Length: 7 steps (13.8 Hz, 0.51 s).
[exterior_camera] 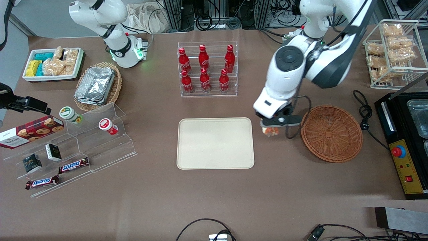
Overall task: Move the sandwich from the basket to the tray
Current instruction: 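Lift the sandwich with the left gripper and carry it toward the cream tray, then lower the held sandwich onto the cream tray with the left gripper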
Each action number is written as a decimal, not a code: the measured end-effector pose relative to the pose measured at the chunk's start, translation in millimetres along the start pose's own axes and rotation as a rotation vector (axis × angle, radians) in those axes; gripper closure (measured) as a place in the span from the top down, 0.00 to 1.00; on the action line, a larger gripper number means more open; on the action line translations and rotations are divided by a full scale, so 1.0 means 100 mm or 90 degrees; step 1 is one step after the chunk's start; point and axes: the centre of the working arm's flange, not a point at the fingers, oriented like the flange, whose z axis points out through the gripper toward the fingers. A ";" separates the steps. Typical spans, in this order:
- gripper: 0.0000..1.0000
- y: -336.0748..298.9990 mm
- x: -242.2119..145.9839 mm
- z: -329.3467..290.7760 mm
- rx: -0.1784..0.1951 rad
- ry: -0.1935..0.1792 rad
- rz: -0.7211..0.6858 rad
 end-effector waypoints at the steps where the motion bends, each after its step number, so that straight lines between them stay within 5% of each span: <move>1: 0.17 0.12 0.05 0.06 -0.011 0.000 0.011; 4: 0.17 0.47 0.16 0.24 -0.052 0.005 0.031; 7: 0.17 0.76 0.14 0.70 -0.024 0.022 0.040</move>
